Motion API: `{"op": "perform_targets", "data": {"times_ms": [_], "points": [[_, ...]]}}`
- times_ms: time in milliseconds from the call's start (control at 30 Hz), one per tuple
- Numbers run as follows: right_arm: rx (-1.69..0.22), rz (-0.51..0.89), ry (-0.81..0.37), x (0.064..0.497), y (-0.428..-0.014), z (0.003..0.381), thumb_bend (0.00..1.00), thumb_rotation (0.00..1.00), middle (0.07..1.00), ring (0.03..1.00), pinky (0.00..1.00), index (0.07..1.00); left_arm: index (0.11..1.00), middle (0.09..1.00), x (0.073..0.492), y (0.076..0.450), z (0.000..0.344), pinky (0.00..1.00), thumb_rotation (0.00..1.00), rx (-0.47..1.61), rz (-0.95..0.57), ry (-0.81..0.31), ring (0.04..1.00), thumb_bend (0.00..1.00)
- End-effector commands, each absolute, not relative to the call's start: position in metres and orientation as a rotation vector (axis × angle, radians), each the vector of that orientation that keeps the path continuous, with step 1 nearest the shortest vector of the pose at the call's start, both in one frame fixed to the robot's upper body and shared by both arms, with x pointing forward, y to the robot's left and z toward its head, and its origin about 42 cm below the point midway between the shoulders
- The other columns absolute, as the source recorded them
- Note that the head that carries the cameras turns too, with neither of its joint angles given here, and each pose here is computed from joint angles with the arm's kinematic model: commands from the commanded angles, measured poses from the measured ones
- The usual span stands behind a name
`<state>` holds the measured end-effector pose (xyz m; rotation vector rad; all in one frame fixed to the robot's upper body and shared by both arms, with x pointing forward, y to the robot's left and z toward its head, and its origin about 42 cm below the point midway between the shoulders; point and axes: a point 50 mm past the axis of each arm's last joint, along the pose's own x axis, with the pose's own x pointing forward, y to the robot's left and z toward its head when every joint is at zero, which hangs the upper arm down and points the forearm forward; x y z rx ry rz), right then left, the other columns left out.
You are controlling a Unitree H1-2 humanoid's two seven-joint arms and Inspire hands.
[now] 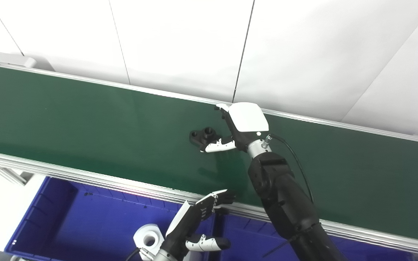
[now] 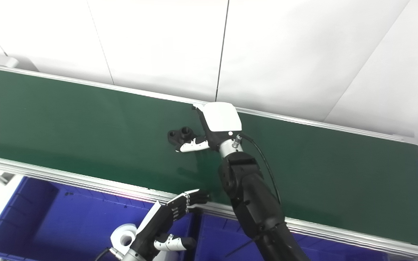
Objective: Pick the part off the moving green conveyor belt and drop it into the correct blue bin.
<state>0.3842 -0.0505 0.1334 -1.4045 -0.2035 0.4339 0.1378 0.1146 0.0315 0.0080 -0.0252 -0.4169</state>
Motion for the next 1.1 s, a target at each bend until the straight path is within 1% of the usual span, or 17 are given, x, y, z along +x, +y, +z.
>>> {"op": "perform_targets", "data": {"times_ms": [0,100,133,167,200,300,333,367,400,433,467,567,667,767,967,1067], "points": [[-1.413,0.383,-0.266,0.391,-0.036,0.153,0.9,0.6,0.702,0.577,0.46,0.838,0.815,0.829,0.14,0.095,0.048,0.72,0.64,-0.037,-0.421,-0.113,0.821,0.87],[-1.454,0.405,-0.246,0.389,-0.034,0.143,0.85,0.56,0.601,0.46,0.37,0.795,0.817,0.833,0.139,0.095,0.049,0.72,0.65,-0.039,-0.423,-0.116,0.824,0.88],[-1.471,0.413,-0.239,0.389,-0.035,0.14,0.8,0.53,0.528,0.385,0.31,0.763,0.818,0.834,0.139,0.095,0.049,0.73,0.65,-0.04,-0.424,-0.116,0.827,0.88],[-1.492,0.418,-0.231,0.389,-0.036,0.137,0.77,0.52,0.483,0.342,0.27,0.743,0.819,0.834,0.139,0.095,0.05,0.73,0.65,-0.041,-0.425,-0.117,0.828,0.88],[-1.512,0.422,-0.22,0.389,-0.038,0.133,0.76,0.51,0.474,0.333,0.26,0.738,0.819,0.834,0.139,0.095,0.05,0.73,0.65,-0.043,-0.426,-0.117,0.828,0.88],[-1.54,0.428,-0.185,0.39,-0.045,0.122,0.69,0.46,0.372,0.255,0.19,0.697,0.818,0.835,0.138,0.095,0.05,0.73,0.64,-0.052,-0.428,-0.114,0.83,0.88],[-1.539,0.433,-0.166,0.391,-0.049,0.118,0.66,0.43,0.341,0.229,0.17,0.684,0.817,0.836,0.137,0.095,0.05,0.73,0.64,-0.062,-0.426,-0.11,0.832,0.88],[-1.536,0.438,-0.145,0.392,-0.053,0.115,0.62,0.37,0.31,0.205,0.15,0.656,0.813,0.839,0.136,0.096,0.049,0.74,0.63,-0.067,-0.425,-0.108,0.838,0.89],[-1.536,0.441,-0.126,0.392,-0.056,0.112,0.57,0.3,0.296,0.196,0.14,0.604,0.813,0.842,0.136,0.096,0.049,0.75,0.63,-0.07,-0.423,-0.106,0.84,0.9],[-1.541,0.446,-0.109,0.392,-0.06,0.11,0.53,0.21,0.286,0.19,0.14,0.538,0.814,0.843,0.135,0.097,0.049,0.75,0.64,-0.069,-0.423,-0.106,0.842,0.9],[-1.551,0.453,-0.093,0.392,-0.062,0.109,0.51,0.17,0.277,0.183,0.13,0.511,0.815,0.845,0.135,0.097,0.049,0.75,0.64,-0.066,-0.423,-0.106,0.844,0.91],[-1.603,0.469,-0.041,0.393,-0.065,0.105,0.51,0.13,0.248,0.16,0.1,0.494,0.817,0.846,0.134,0.099,0.05,0.75,0.64,-0.063,-0.427,-0.106,0.847,0.9],[-1.666,0.486,0.013,0.394,-0.067,0.102,0.52,0.12,0.223,0.14,0.08,0.485,0.818,0.843,0.133,0.1,0.049,0.75,0.64,-0.063,-0.427,-0.104,0.848,0.91],[-1.703,0.496,0.049,0.394,-0.07,0.103,0.52,0.12,0.245,0.156,0.08,0.484,0.821,0.841,0.133,0.1,0.049,0.75,0.64,-0.062,-0.427,-0.103,0.846,0.9],[-1.672,0.487,0.07,0.391,-0.076,0.102,0.52,0.12,0.227,0.142,0.07,0.484,0.83,0.841,0.133,0.101,0.048,0.75,0.65,-0.059,-0.434,-0.102,0.844,0.9],[-1.655,0.483,0.071,0.389,-0.077,0.101,0.52,0.12,0.244,0.159,0.09,0.485,0.83,0.839,0.133,0.101,0.049,0.75,0.64,-0.062,-0.434,-0.1,0.842,0.9]]}}
